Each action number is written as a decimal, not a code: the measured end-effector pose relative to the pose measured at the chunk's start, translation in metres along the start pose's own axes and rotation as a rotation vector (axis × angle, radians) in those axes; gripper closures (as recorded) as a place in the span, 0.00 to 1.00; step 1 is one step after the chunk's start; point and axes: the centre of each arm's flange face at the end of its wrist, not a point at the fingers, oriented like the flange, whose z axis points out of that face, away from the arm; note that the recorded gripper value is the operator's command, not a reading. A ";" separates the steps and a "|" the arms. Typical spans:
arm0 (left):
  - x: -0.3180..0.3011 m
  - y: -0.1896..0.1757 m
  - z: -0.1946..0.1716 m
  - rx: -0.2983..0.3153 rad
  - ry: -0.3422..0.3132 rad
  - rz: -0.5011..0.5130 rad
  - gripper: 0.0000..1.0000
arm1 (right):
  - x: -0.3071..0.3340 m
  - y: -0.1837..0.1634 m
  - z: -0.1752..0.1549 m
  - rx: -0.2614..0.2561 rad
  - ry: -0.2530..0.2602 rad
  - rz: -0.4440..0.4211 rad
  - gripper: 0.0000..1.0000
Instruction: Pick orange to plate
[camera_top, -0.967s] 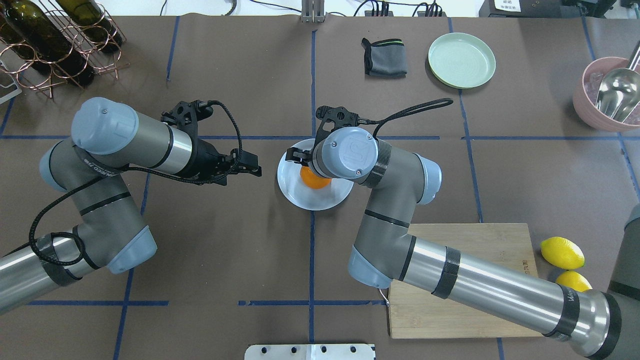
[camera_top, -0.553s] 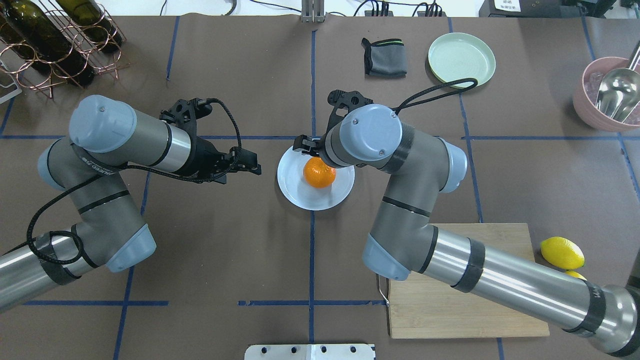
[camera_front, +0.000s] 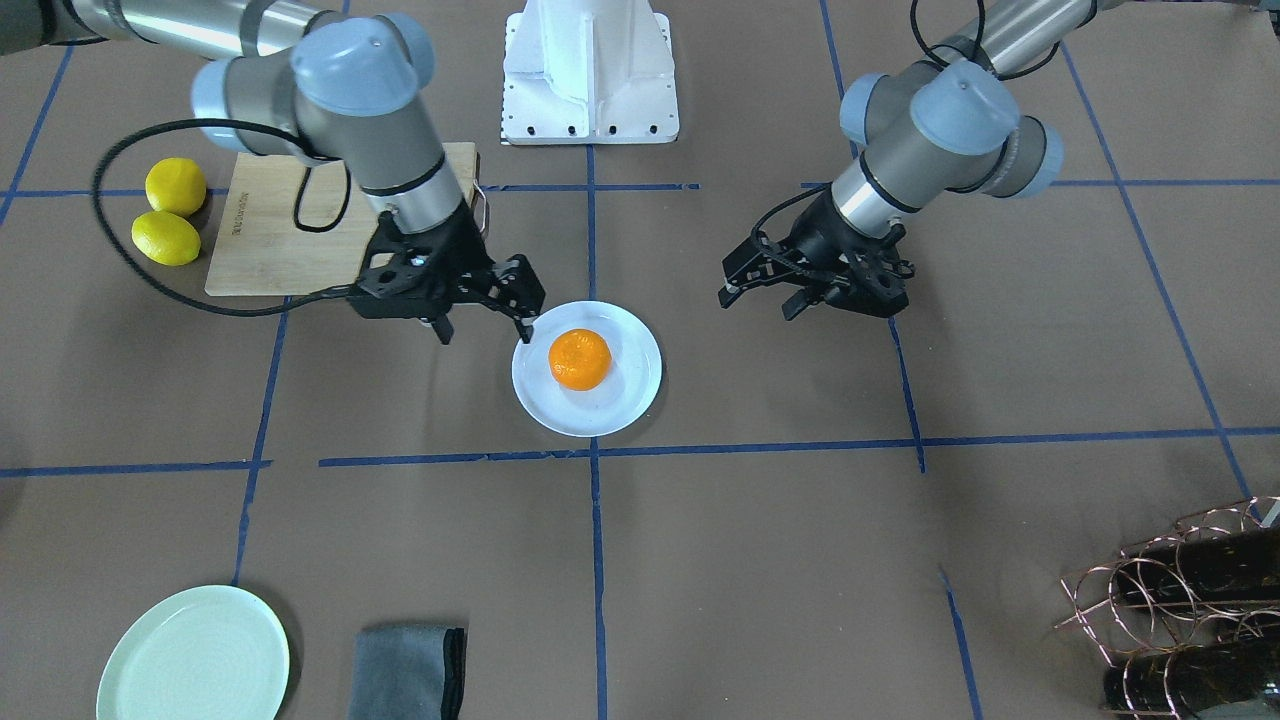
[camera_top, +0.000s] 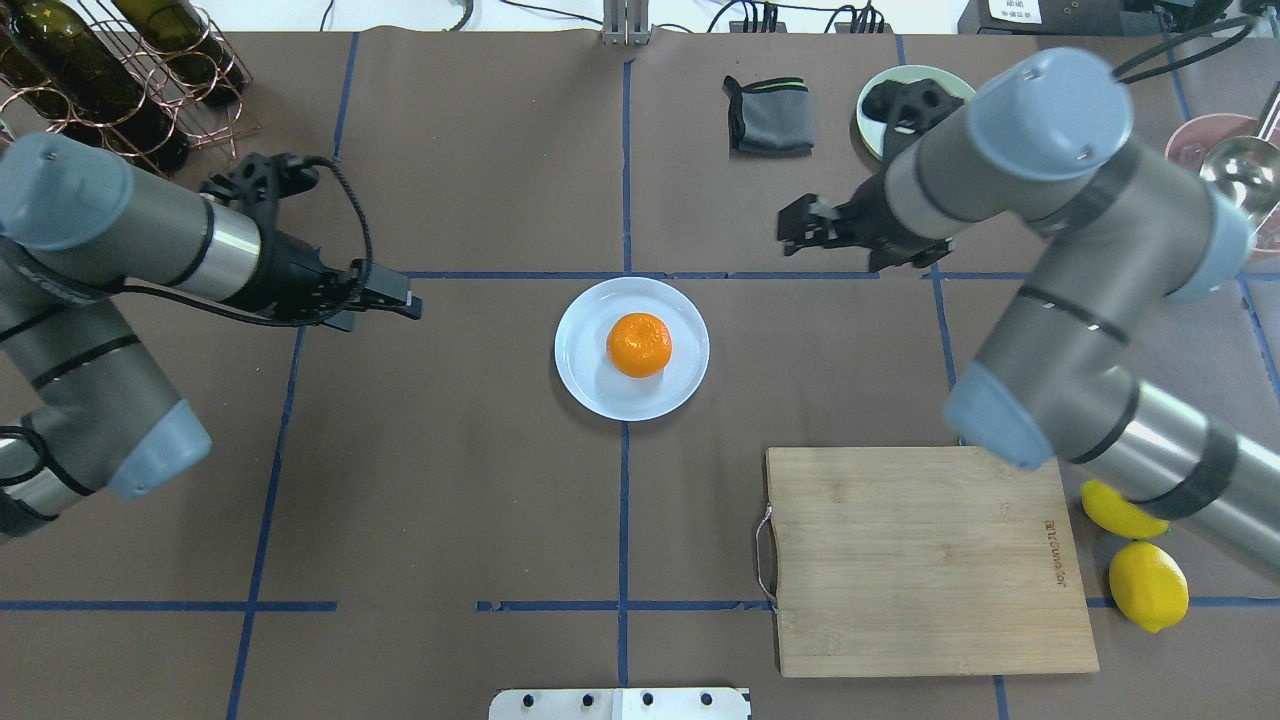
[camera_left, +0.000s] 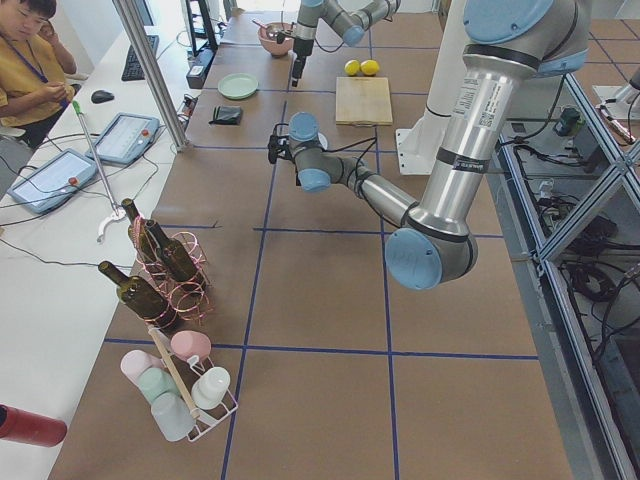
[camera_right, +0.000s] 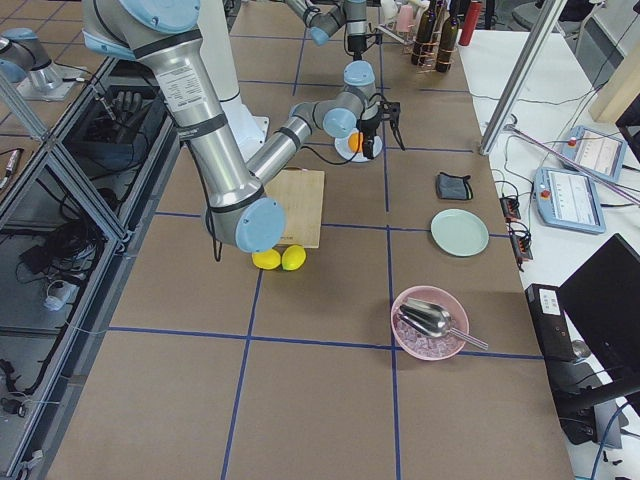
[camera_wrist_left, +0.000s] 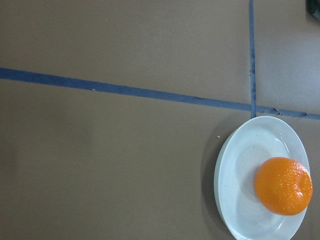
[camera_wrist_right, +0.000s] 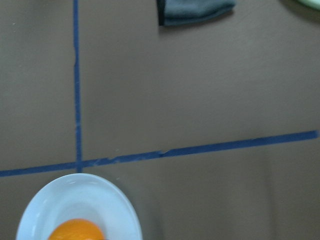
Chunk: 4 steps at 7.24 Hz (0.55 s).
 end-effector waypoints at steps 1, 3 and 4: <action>-0.047 -0.006 -0.023 0.012 -0.046 0.098 0.01 | 0.070 -0.033 -0.028 -0.027 0.037 -0.049 0.00; -0.157 -0.015 -0.082 0.031 -0.196 0.314 0.01 | 0.200 -0.077 -0.073 -0.090 0.167 -0.218 0.00; -0.206 -0.023 -0.122 0.024 -0.283 0.403 0.01 | 0.258 -0.091 -0.093 -0.140 0.222 -0.297 0.00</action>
